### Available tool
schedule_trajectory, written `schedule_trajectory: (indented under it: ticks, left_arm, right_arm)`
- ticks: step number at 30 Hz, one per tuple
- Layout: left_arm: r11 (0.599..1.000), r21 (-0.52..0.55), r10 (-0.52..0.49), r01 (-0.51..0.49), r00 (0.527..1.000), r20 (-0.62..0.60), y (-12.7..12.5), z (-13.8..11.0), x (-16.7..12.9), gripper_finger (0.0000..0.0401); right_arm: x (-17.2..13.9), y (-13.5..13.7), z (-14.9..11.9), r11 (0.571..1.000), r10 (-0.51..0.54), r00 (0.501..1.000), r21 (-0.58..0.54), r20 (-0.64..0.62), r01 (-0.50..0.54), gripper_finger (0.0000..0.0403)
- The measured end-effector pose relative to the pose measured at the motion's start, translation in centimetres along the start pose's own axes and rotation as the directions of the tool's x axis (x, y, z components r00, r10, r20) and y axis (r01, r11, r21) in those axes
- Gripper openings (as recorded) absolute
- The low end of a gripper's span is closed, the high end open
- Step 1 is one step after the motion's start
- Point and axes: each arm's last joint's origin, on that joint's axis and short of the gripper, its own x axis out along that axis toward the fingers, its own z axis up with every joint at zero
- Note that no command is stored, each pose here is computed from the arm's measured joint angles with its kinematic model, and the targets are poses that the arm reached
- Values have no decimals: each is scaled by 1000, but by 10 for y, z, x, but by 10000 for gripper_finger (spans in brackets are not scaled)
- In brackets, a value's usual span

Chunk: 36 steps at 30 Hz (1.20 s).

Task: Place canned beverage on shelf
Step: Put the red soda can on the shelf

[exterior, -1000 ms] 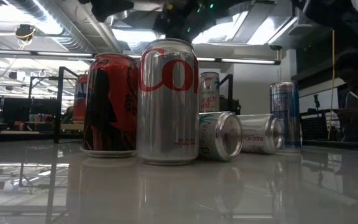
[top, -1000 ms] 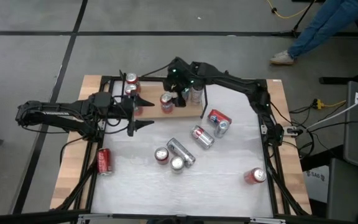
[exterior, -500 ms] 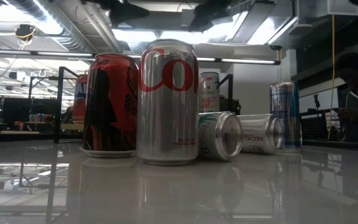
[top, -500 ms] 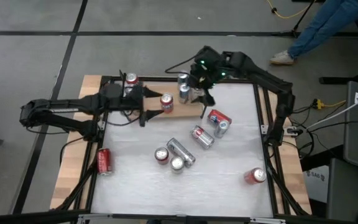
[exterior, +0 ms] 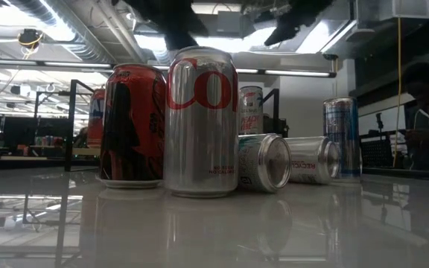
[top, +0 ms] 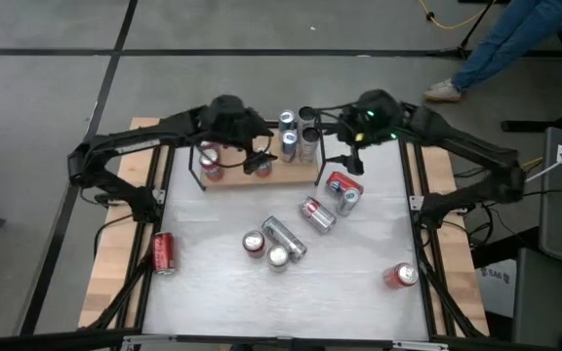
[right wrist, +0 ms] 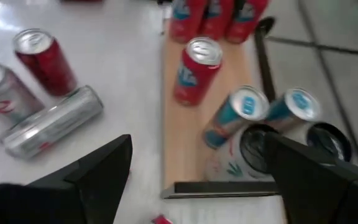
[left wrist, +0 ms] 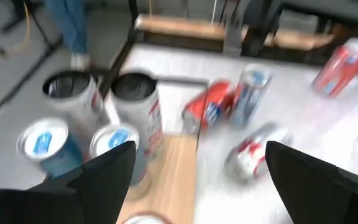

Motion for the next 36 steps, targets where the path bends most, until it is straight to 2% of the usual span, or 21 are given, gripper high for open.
schedule_trajectory:
  ticks: [3, 7, 13, 23, 36]
  left_arm:
    - [1000, -5, 11, -12, 994, -113, 11, -3, 12, 352]
    - [1000, -20, 11, -17, 969, -248, 21, -13, 27, 352]
    - [998, -1, 56, -60, 931, -360, 34, -28, 43, 352]
    - [999, 43, 36, -22, 928, -371, 35, -31, 46, 352]
    - [992, 122, 22, 33, 906, -424, 35, -40, 46, 352]
  right_arm:
    - [-10, 9, -15, 998, -63, 997, 34, 50, 61, 354]
    - [-16, 19, -32, 993, -92, 991, 84, 93, 84, 354]
    - [-13, 27, -51, 985, -103, 988, 150, 114, 85, 354]
    - [0, 30, -66, 980, -89, 993, 186, 81, 72, 354]
    - [1, 30, -66, 980, -85, 993, 186, 81, 69, 354]
